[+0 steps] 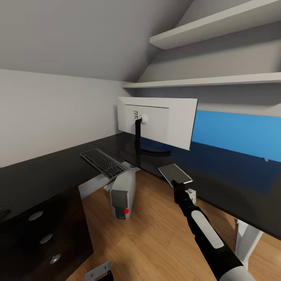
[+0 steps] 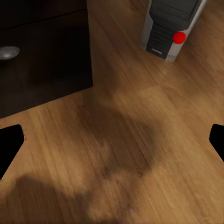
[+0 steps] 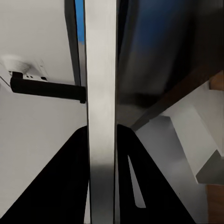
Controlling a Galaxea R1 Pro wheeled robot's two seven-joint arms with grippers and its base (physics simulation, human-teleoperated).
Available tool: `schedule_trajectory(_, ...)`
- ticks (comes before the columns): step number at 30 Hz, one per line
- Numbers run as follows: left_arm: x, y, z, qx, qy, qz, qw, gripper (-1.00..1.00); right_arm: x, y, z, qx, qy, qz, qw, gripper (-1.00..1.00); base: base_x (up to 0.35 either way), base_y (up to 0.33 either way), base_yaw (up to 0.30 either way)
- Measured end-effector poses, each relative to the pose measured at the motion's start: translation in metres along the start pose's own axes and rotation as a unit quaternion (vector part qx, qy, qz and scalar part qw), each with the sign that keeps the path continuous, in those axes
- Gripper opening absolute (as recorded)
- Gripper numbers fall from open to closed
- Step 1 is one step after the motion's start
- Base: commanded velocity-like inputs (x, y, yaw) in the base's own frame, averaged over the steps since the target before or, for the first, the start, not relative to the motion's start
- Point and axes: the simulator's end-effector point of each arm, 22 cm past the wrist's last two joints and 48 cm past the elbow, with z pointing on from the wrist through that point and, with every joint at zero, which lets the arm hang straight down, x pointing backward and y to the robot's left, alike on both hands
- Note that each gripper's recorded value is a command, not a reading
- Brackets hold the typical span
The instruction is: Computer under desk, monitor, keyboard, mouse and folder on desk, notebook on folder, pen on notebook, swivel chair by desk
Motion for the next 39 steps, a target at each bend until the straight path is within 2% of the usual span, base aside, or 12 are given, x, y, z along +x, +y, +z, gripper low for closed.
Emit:
schedule_trajectory(14,-0.002,-0.005,-0.004,0.008,-0.005,0.002,1.0,1.0,0.005,0.012,-0.002,-0.011,0.005,-0.003,0.9999,-1.0,0.0,0.0,0.206)
schedule_trajectory(19,-0.009,-0.013,-0.014,0.017,-0.007,0.007,0.9998,1.0,0.003,0.032,-0.002,-0.021,0.006,-0.004,0.9998,-1.0,0.0,0.0,0.205)
schedule_trajectory(23,-0.018,-0.016,-0.019,0.02,-0.012,0.002,0.9997,1.0,0.002,0.045,-0.002,-0.026,0.006,-0.004,0.9996,-1.0,0.0,0.0,0.189)
schedule_trajectory(25,-0.024,-0.017,-0.022,0.02,-0.017,-0.004,0.9997,1.0,0.002,0.06,-0.004,-0.038,0.007,-0.003,0.9992,-1.0,0.0,0.0,0.051)
schedule_trajectory(31,-0.035,-0.018,-0.028,0.02,-0.018,-0.006,0.9996,1.0,0.001,0.081,-0.008,-0.05,0.009,-0.001,0.9987,-1.0,0.0,0.0,0.021)
schedule_trajectory(39,-0.049,-0.02,-0.036,0.019,-0.017,-0.008,0.9996,1.0,0.001,0.099,-0.01,-0.053,0.012,-0.001,0.9985,-1.0,0.0,0.0,0.002)
